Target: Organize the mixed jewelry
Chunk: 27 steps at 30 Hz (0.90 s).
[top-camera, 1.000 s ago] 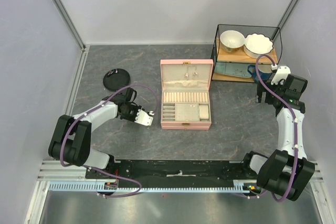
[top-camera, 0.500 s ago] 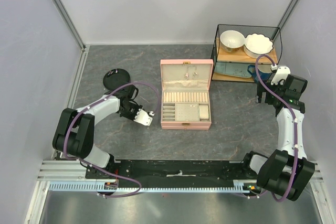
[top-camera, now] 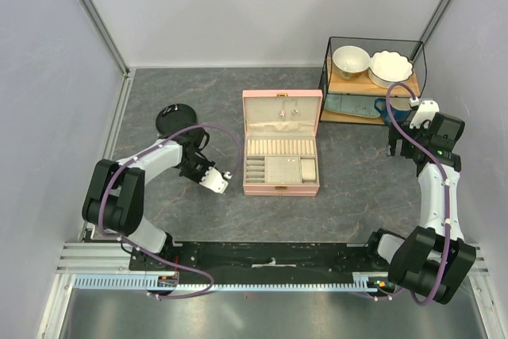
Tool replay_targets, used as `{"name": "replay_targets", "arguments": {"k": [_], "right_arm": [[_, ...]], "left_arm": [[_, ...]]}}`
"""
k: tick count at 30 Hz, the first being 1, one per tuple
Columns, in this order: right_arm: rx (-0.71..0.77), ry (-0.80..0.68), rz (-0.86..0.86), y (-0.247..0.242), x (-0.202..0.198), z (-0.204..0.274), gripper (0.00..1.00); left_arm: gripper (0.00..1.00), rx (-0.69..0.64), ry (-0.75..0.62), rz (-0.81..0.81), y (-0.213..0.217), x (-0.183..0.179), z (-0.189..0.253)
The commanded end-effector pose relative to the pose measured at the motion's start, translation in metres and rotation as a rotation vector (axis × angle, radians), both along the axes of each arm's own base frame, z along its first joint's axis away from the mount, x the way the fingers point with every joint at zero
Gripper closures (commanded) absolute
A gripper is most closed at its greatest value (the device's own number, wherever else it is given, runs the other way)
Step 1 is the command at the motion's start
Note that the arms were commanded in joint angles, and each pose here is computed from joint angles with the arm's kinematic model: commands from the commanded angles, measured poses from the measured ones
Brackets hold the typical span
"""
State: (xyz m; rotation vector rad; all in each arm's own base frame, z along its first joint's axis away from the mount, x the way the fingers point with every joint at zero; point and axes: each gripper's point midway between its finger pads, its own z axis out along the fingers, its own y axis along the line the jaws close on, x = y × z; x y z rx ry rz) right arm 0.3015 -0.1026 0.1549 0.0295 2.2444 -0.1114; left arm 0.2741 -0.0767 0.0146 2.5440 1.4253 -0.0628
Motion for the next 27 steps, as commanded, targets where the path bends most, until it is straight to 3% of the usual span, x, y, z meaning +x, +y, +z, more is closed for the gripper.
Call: {"name": "replay_targets", "arguments": {"k": [1,18,27], "right_arm": [[-0.008,-0.024,0.0,-0.003,0.004,0.004,0.02],[-0.014,-0.014,-0.003,-0.004,0.003,0.001,0.02],[-0.016,-0.018,-0.003,-0.003,0.002,0.002,0.02]], "left_arm": [[0.7,-0.02,0.059,-0.048,-0.009,-0.008,0.0],[0.72,-0.121,0.008,-0.027,-0.03,0.003,0.013],[0.71,-0.109,0.031,-0.009,-0.029,0.004,0.004]]}}
